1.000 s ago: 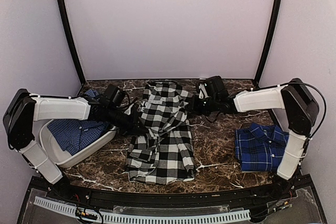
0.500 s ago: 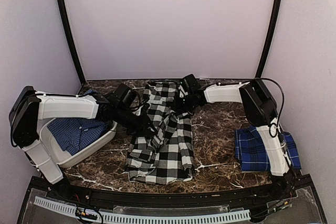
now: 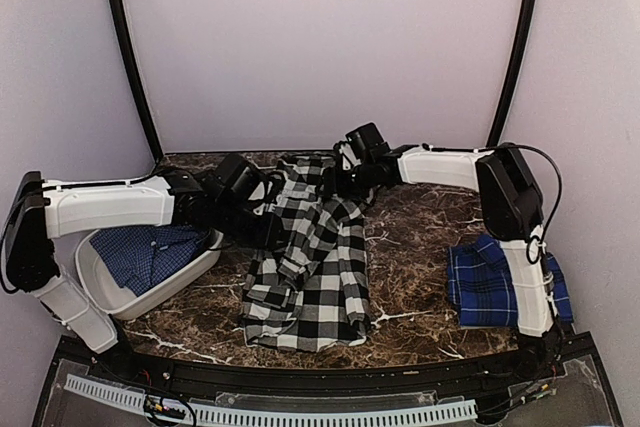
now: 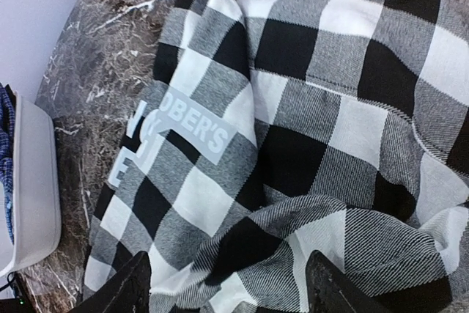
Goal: Fold and stack the long sleeve shirts
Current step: Fold the sleeve of the 1/3-folded shirt, then pick up the sleeve from the 1/3-folded shirt.
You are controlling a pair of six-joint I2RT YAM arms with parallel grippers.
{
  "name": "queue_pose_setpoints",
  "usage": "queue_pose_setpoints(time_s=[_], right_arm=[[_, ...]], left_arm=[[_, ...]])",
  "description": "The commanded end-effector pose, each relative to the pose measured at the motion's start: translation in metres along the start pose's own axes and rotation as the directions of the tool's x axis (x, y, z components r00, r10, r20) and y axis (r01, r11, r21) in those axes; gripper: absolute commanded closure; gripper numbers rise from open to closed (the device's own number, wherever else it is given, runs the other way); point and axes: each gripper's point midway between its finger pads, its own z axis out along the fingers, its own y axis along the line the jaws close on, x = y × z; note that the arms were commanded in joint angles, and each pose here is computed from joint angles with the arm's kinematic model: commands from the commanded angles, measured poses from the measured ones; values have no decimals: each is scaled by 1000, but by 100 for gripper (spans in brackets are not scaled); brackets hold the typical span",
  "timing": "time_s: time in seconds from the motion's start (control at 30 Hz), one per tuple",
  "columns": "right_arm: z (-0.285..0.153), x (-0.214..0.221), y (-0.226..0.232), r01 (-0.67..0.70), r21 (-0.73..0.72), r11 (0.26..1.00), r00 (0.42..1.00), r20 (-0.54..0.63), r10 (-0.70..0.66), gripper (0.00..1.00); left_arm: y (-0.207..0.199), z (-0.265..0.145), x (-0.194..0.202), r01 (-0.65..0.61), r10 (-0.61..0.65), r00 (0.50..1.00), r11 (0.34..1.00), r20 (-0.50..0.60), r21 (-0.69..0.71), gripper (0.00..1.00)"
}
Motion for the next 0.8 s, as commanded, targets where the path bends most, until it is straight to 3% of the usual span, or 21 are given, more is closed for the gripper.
queue_pose_setpoints(time_s=[0.0, 0.27, 0.77], right_arm=[[-36, -27, 28, 62, -39, 997, 995, 84, -59, 30], [-69, -34, 35, 79, -27, 996, 988, 135, -75, 30], [-123, 14, 16, 51, 0, 999, 987, 149, -50, 29]], left_arm=[[-12, -29, -7, -185, 190, 978, 980, 87, -69, 56], [-44, 5, 30, -347, 343, 937, 936, -66, -59, 58], [-22, 62, 43, -397, 353, 911, 891, -213, -221, 58]])
